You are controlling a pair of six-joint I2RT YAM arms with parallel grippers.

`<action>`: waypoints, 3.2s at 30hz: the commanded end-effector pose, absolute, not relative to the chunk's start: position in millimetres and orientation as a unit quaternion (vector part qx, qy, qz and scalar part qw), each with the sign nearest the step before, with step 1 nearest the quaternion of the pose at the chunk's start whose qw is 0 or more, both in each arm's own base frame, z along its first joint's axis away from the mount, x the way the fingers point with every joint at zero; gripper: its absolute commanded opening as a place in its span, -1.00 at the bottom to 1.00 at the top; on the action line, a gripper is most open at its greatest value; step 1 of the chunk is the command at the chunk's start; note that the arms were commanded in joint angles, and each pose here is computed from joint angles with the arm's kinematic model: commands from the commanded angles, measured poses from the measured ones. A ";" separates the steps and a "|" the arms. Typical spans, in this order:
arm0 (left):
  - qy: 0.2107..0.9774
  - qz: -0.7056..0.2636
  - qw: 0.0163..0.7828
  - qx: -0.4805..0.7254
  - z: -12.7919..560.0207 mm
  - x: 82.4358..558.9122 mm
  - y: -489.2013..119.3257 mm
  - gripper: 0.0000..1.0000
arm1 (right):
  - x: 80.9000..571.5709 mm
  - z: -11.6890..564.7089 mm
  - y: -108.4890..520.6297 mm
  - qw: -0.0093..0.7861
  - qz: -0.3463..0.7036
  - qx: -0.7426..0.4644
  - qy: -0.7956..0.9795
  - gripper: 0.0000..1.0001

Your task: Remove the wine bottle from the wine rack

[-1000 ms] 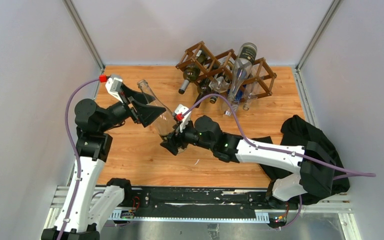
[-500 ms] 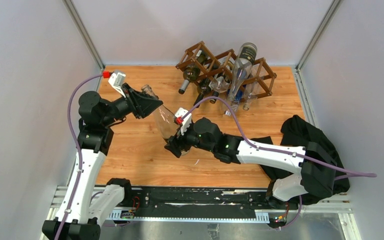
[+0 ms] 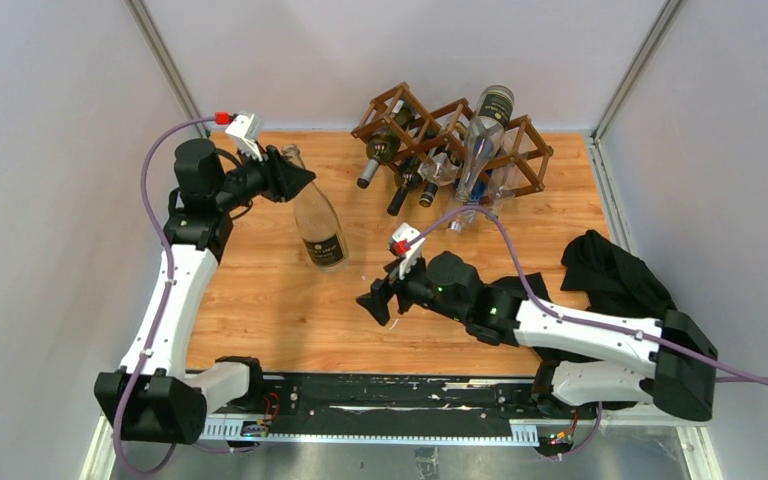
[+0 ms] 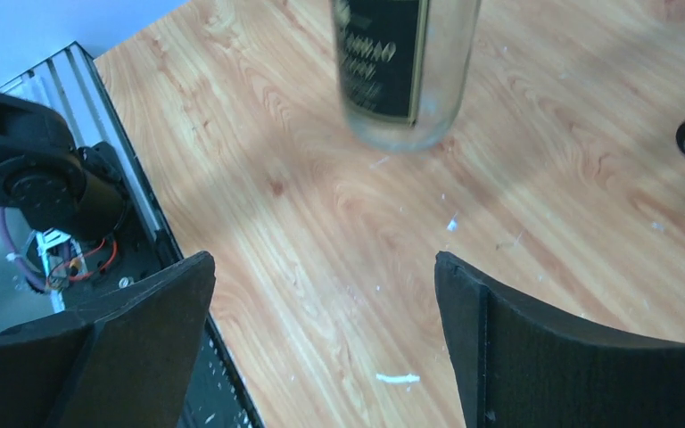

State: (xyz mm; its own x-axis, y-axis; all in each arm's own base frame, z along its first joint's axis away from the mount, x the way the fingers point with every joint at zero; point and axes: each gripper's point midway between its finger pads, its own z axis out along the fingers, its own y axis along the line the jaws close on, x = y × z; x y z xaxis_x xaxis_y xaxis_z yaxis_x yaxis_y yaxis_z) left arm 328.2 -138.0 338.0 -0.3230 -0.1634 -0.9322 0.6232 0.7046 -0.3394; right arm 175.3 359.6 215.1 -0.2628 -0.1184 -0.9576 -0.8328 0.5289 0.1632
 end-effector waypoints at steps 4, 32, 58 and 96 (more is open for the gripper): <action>0.670 -0.268 0.667 0.185 397.5 368.5 -120.2 -1.00 | 133.5 179.7 306.2 0.418 0.335 -0.316 0.783 0.94; 0.630 -0.174 0.712 0.256 361.4 511.8 -108.8 -1.00 | 178.9 289.8 179.3 0.384 0.185 -0.091 0.900 1.00; 0.634 -0.185 0.716 0.226 351.9 518.4 -89.8 0.99 | 402.4 256.7 159.1 0.383 0.188 0.089 0.900 0.66; 0.786 -0.199 0.491 0.318 276.2 306.0 -88.2 1.00 | 400.9 291.6 170.0 0.435 0.250 0.098 0.860 -1.00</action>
